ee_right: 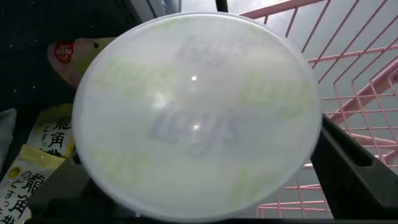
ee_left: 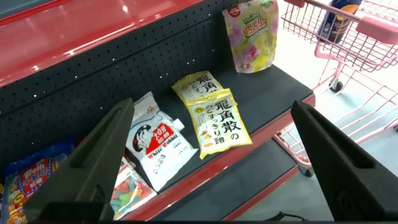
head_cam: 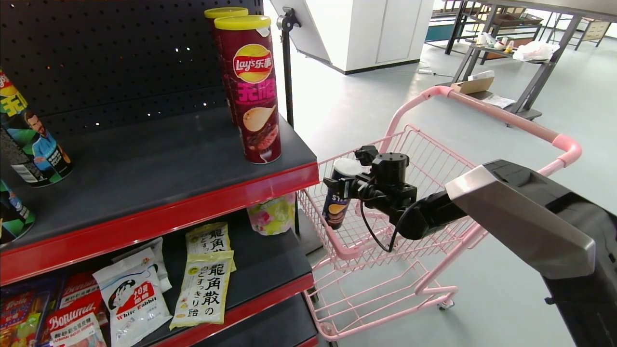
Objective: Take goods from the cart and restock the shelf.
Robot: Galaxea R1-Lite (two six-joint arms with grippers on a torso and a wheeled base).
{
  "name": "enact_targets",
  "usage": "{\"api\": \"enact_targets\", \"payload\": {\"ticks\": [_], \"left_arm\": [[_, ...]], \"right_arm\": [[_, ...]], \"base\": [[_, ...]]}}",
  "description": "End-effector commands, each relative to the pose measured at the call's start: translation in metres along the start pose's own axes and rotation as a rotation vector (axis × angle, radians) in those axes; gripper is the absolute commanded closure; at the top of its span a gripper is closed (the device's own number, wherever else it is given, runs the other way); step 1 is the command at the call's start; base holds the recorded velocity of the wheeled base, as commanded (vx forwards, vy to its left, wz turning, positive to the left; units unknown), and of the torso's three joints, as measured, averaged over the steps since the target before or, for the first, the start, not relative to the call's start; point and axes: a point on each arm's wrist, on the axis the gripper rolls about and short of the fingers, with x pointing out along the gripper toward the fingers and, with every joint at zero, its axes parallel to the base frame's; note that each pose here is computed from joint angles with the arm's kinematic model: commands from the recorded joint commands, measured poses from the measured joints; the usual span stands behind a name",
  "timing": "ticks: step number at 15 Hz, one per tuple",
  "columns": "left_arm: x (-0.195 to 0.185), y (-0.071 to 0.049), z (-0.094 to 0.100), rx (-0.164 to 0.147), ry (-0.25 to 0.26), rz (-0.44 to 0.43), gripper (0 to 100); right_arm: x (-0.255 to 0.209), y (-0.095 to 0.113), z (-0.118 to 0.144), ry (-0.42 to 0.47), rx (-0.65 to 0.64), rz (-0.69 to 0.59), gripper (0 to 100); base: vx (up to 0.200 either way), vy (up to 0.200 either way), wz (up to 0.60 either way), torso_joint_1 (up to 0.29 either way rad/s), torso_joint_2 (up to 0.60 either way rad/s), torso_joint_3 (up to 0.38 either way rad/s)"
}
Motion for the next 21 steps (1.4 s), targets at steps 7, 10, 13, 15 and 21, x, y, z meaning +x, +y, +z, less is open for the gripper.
{"api": "enact_targets", "payload": {"ticks": [7, 10, 13, 15, 21], "left_arm": [[0.001, 0.0, -0.001, 0.001, 0.008, 0.0, 0], [0.0, 0.0, 0.0, 0.0, 0.004, -0.005, 0], [0.001, -0.001, -0.001, 0.0, 0.003, -0.029, 0], [-0.001, 0.0, 0.003, -0.002, -0.012, -0.038, 0], [0.007, 0.004, 0.041, 0.004, 0.068, -0.065, 0]], "right_arm": [[0.009, -0.002, -0.007, -0.004, -0.001, -0.009, 100], [-0.029, 0.012, 0.025, -0.011, -0.009, 0.001, 100], [-0.108, 0.012, 0.08, -0.083, -0.075, -0.016, 100], [-0.163, 0.002, 0.104, -0.133, -0.097, -0.059, 100], [-0.343, 0.002, 0.109, 0.027, -0.123, -0.177, 100]], "base": [[0.0, 0.0, 0.0, 0.0, 0.0, 0.0], [0.0, 0.0, 0.0, 0.0, 0.0, 0.0], [0.0, 0.0, 0.0, 0.0, 0.0, 0.0], [0.0, 0.0, 0.0, 0.0, 0.0, 0.0], [0.0, 0.0, 0.0, 0.0, 0.0, 0.0]]}}
